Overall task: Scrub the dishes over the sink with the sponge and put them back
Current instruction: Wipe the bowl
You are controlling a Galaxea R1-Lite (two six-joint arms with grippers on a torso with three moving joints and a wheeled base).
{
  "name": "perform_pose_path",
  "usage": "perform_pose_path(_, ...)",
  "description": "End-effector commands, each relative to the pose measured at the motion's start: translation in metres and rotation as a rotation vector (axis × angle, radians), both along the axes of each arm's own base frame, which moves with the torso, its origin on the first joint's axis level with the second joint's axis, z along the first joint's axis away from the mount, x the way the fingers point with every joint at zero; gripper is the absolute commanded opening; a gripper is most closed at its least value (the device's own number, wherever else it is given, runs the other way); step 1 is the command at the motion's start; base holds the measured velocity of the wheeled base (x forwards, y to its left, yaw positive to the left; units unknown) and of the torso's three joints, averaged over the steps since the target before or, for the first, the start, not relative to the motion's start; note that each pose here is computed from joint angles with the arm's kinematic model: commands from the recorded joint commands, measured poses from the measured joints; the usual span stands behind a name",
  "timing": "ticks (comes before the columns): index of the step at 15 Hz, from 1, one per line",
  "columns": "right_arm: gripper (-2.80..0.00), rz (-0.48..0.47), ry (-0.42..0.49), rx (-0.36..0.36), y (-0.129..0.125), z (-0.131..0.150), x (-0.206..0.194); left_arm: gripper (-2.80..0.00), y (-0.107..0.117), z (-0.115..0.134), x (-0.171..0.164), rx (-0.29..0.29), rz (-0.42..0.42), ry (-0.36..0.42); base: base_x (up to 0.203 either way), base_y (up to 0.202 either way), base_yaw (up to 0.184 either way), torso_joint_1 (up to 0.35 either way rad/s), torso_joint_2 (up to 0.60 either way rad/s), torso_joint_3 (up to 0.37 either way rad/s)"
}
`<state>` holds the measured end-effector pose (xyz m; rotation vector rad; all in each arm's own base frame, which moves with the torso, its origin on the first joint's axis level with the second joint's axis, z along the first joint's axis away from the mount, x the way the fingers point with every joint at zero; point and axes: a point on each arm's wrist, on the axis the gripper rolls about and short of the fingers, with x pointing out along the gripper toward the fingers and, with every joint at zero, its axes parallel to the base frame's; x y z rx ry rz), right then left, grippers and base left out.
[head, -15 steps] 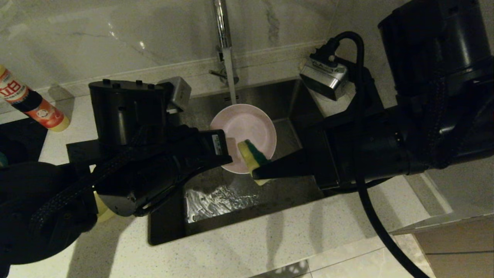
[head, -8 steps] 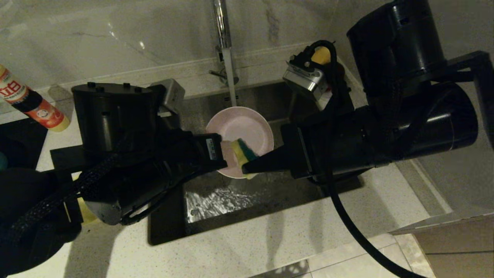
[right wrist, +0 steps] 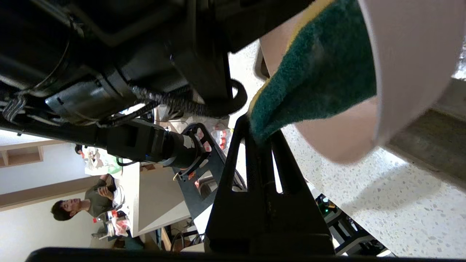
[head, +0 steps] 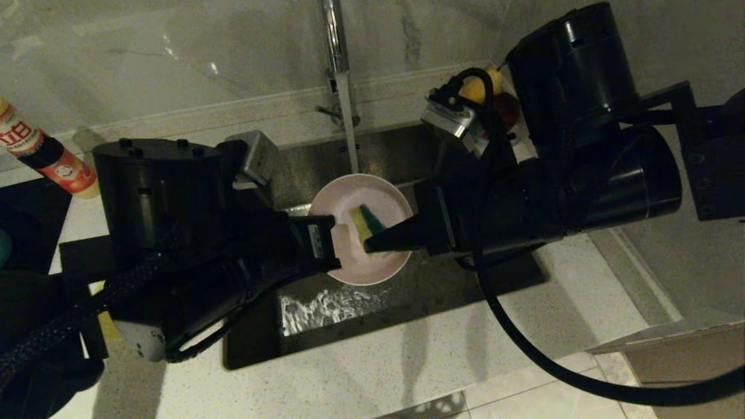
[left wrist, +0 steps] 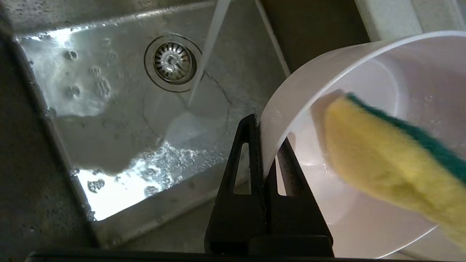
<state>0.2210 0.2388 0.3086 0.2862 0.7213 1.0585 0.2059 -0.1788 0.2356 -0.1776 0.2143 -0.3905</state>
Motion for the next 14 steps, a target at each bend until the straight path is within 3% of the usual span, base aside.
perform_pose_path(1,-2.80,0.018,0.001,0.003,0.005,0.002,-0.004,-2.80,-0.001,-0.002,0.000,0.000,0.002,0.004,0.000,0.000,0.000,0.000,0.00,0.000)
perform_pose_path(8,-2.80,0.012,-0.006,0.000,0.017,-0.001,0.005,-2.80,-0.002,0.000,-0.004,-0.006,-0.010,-0.001,0.000,0.000,0.000,0.000,0.00,0.000)
perform_pose_path(14,-2.80,-0.037,-0.045,0.026,0.006,0.013,0.014,-2.80,0.001,-0.007,-0.007,0.001,-0.009,0.021,0.000,0.000,0.000,0.000,0.00,0.000)
